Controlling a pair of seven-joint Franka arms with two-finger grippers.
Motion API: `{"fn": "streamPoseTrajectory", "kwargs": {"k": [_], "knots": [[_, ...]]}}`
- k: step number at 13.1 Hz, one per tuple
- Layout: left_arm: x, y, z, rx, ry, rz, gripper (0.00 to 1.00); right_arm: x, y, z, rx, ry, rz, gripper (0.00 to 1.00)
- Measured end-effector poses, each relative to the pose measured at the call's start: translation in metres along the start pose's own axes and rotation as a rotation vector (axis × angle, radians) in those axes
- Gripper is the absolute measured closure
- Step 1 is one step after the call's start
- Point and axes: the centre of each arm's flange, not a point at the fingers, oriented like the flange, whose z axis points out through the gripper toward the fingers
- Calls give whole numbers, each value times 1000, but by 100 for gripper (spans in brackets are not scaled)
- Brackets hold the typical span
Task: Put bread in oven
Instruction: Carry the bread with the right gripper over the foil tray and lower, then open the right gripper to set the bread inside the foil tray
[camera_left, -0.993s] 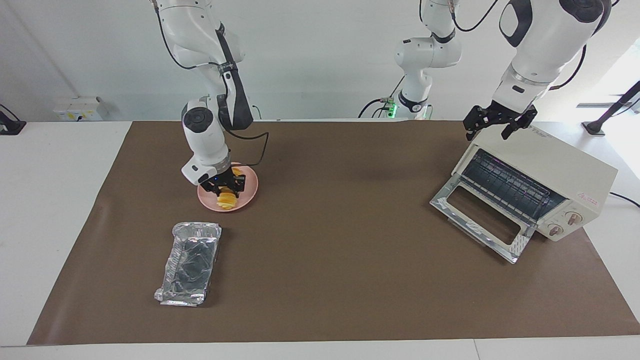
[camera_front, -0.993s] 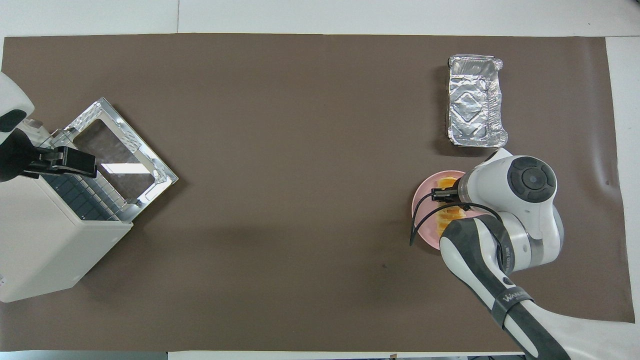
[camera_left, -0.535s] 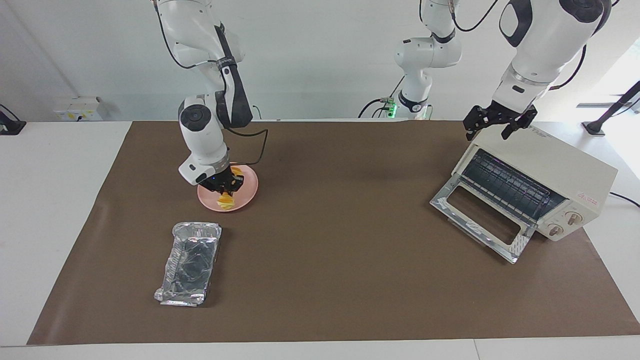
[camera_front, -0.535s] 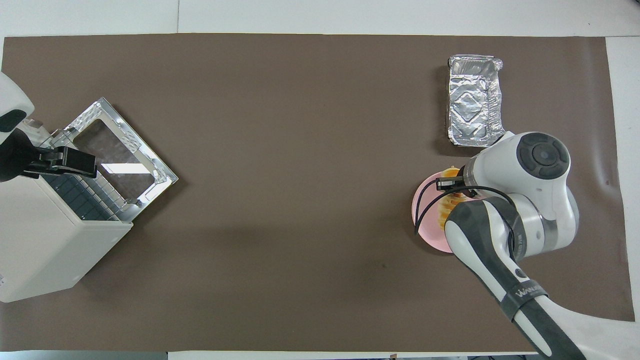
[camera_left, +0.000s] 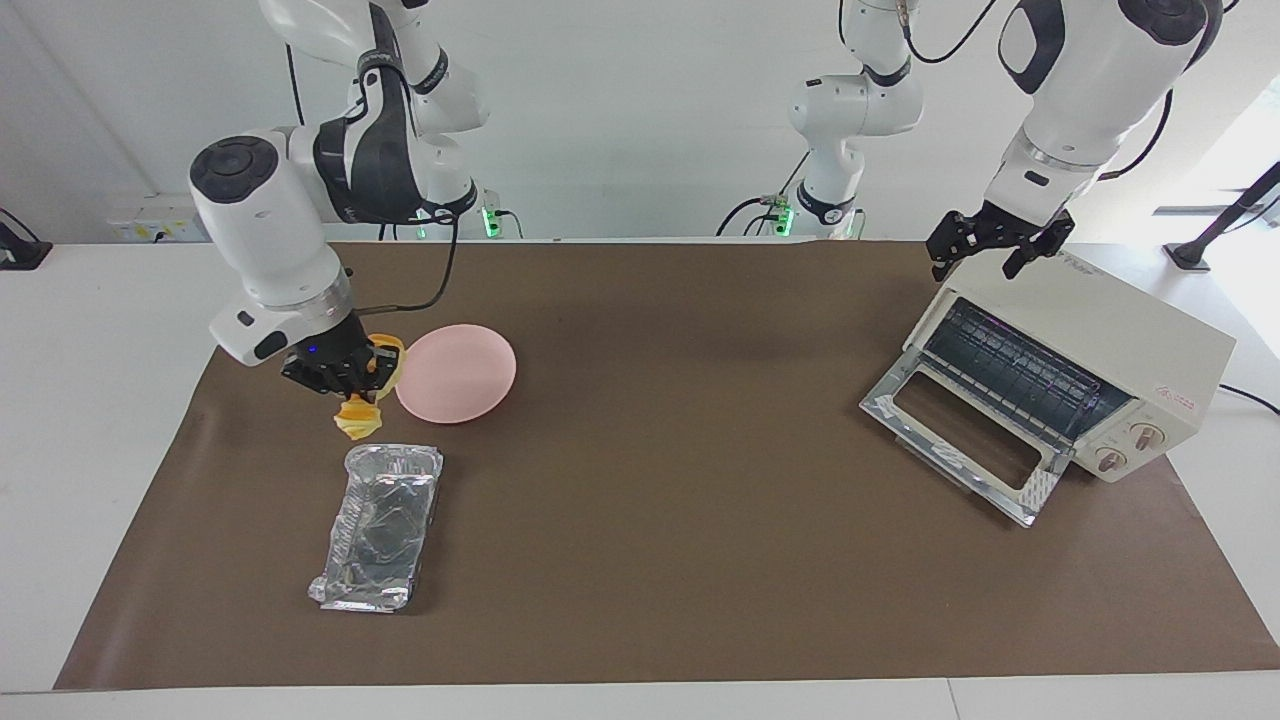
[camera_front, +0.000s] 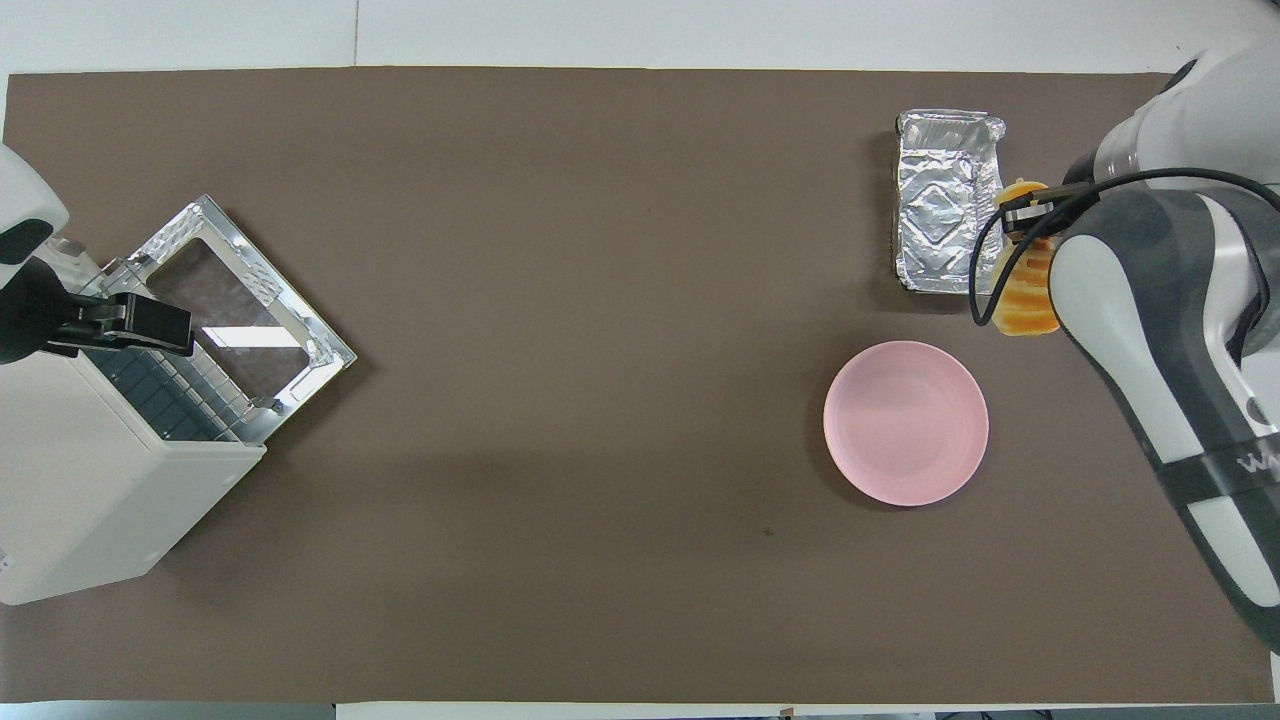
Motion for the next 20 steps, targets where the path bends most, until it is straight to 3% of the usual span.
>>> {"fn": "streamPoseTrajectory", "kwargs": {"k": [3, 7, 11, 17, 18, 20], "knots": [[0, 0, 0, 0, 0, 0, 0, 43, 8, 32, 0, -35, -6, 86], [0, 0, 0, 0, 0, 0, 0, 98, 11, 94, -5, -25, -5, 86], [0, 0, 0, 0, 0, 0, 0, 112, 12, 140, -9, -1, -6, 86], [0, 0, 0, 0, 0, 0, 0, 110, 8, 167, -6, 4, -10, 86], [0, 0, 0, 0, 0, 0, 0, 108, 8, 171, -5, -3, -7, 80], [0, 0, 0, 0, 0, 0, 0, 107, 8, 169, -5, -5, -3, 54]]}}
